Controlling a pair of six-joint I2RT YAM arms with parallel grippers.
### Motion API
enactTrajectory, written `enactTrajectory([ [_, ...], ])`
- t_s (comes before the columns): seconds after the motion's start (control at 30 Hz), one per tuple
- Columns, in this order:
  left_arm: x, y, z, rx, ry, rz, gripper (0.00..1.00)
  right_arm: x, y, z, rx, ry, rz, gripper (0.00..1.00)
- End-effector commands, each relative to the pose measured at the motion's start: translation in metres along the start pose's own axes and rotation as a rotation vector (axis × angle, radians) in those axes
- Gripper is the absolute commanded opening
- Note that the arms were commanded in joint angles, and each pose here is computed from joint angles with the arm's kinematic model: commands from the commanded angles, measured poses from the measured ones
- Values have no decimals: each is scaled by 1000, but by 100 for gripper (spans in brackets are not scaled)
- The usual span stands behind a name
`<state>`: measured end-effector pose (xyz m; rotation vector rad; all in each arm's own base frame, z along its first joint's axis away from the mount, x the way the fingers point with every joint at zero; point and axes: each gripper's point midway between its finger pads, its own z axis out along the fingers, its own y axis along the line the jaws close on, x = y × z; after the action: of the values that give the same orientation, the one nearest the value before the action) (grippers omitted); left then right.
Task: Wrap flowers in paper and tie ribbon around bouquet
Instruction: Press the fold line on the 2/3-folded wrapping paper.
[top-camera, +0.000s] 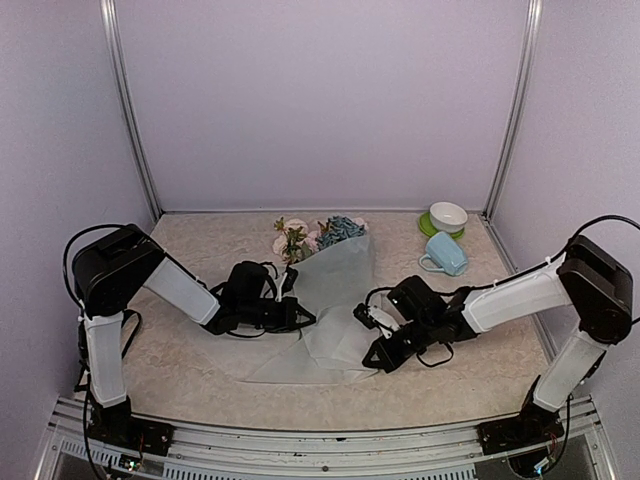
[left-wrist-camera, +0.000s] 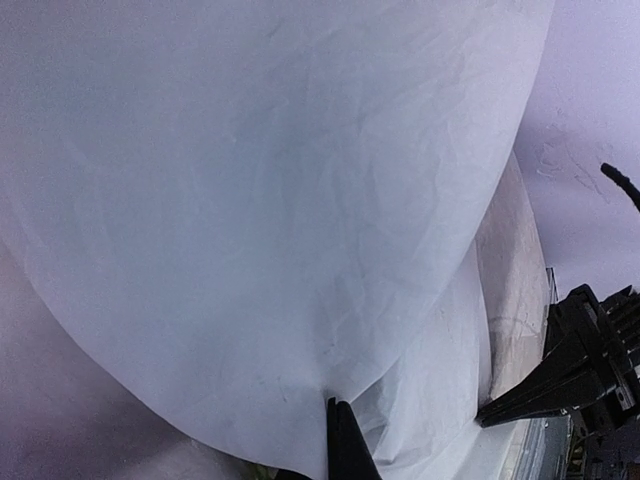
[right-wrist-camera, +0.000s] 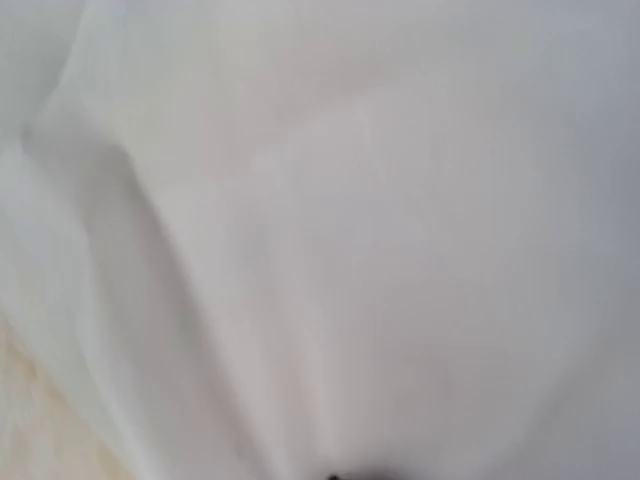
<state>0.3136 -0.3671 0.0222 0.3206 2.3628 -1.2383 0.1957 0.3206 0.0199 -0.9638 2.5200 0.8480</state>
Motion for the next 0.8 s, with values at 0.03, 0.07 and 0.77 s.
enactTrajectory([
  [0.03, 1, 14, -1, -71, 19, 11, 0, 35, -7, -16, 83, 113, 27, 0],
  [0.07, 2, 14, -1, -71, 21, 12, 0, 25, -3, -20, 81, 97, 11, 0],
  [0.77, 9, 14, 0, -77, 29, 19, 0, -8, 70, 42, -53, 109, -238, 0],
])
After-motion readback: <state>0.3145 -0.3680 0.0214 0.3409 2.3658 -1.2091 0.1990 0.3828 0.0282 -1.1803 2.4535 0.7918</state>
